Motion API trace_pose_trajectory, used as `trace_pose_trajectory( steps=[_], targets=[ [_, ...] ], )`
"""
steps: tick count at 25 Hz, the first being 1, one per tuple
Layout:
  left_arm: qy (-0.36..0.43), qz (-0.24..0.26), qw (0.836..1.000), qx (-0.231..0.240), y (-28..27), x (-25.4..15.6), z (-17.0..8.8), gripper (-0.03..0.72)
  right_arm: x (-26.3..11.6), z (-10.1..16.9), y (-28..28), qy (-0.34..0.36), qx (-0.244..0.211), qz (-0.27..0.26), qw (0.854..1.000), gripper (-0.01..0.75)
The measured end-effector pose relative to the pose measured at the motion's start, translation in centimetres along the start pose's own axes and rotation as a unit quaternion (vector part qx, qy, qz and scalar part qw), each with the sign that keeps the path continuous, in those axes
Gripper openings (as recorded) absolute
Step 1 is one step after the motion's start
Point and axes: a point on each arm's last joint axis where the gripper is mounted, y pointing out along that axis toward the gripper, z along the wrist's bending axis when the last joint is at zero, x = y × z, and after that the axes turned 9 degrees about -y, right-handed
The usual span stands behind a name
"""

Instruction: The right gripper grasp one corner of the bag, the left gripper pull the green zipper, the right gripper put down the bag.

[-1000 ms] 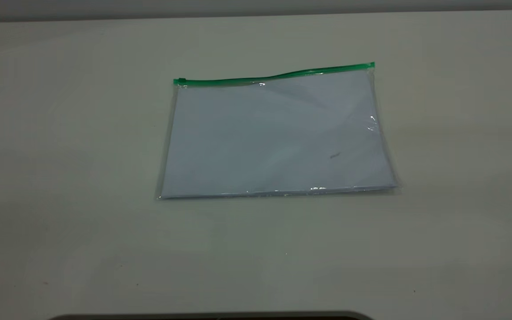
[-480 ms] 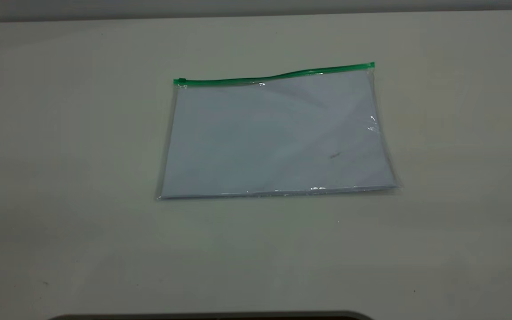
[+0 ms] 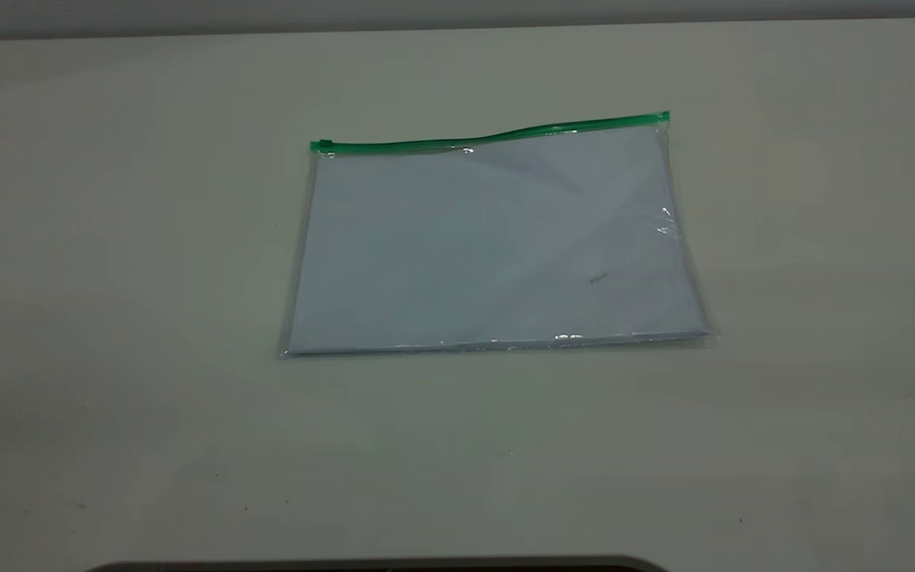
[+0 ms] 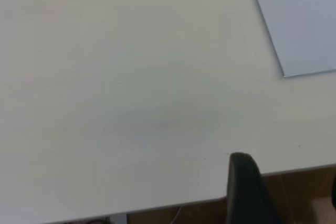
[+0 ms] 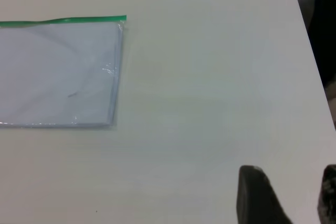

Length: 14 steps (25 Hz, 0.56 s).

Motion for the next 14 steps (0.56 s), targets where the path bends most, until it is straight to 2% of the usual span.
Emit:
trace_pose_trajectory(
  steps=[14],
  targets=[
    [-0.001,0.0,1.0,0.001,0.0,0.0,-0.01,0.447,0.0,0.0,0.0,0.0,0.0,0.0,1.0,0.24]
  ],
)
